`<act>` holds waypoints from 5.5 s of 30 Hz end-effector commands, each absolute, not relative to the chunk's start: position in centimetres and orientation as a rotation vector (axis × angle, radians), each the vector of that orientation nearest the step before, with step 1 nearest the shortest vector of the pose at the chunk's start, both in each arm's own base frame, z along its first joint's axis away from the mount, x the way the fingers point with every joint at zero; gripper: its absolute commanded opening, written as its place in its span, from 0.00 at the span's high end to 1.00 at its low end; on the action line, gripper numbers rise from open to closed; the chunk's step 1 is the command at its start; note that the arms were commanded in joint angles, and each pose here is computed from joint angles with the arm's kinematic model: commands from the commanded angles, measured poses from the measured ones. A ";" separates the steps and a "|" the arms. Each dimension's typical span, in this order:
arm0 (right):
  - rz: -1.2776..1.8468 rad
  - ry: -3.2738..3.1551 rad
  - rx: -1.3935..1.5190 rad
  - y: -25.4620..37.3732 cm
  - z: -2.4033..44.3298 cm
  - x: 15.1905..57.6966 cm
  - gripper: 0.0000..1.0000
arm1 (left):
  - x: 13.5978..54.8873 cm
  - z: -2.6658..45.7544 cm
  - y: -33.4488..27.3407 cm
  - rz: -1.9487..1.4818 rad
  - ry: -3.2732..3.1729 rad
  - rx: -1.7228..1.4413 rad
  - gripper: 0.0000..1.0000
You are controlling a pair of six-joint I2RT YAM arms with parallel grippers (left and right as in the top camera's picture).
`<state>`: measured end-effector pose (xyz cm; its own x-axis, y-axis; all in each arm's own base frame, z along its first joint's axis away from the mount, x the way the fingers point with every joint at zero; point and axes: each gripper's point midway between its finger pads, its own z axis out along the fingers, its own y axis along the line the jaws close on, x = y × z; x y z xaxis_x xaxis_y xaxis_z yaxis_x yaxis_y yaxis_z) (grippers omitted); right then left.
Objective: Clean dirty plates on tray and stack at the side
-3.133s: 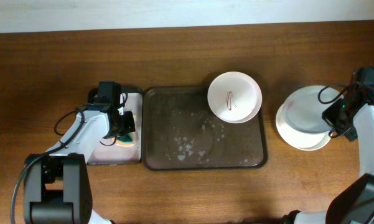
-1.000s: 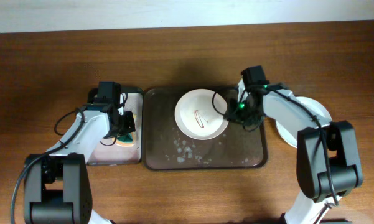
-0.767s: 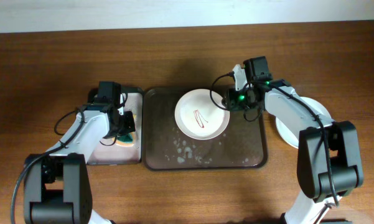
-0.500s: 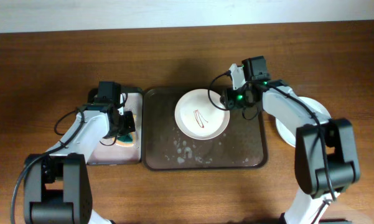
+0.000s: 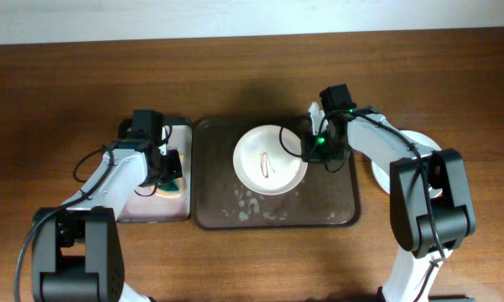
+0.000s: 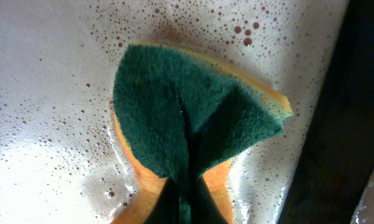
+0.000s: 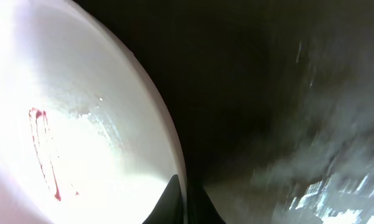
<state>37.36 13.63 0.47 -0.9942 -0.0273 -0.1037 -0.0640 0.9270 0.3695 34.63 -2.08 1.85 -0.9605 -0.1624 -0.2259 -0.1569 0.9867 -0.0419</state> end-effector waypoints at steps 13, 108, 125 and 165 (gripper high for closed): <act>0.562 3.026 0.008 14.0 0.2 36.5 0.96 | 34.3 1.1 -2.4 -0.060 2.929 -0.214 1.00; 0.491 3.087 -0.026 14.2 -0.2 35.0 0.96 | 35.2 6.2 -2.7 0.005 2.836 -0.045 1.00; 0.491 3.088 -0.025 14.2 -0.2 35.0 0.96 | 37.8 12.1 -17.4 -0.758 2.638 -0.030 1.00; 0.486 3.109 -0.028 14.1 -0.3 34.5 0.96 | 38.0 7.3 -21.7 -0.315 2.843 0.053 1.00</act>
<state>34.64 15.64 0.39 -0.9994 -0.0343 -0.0062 -0.0342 0.9292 0.3680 35.02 -20.37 3.12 -0.9837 -0.0294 -0.1776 0.0001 0.9865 -0.1639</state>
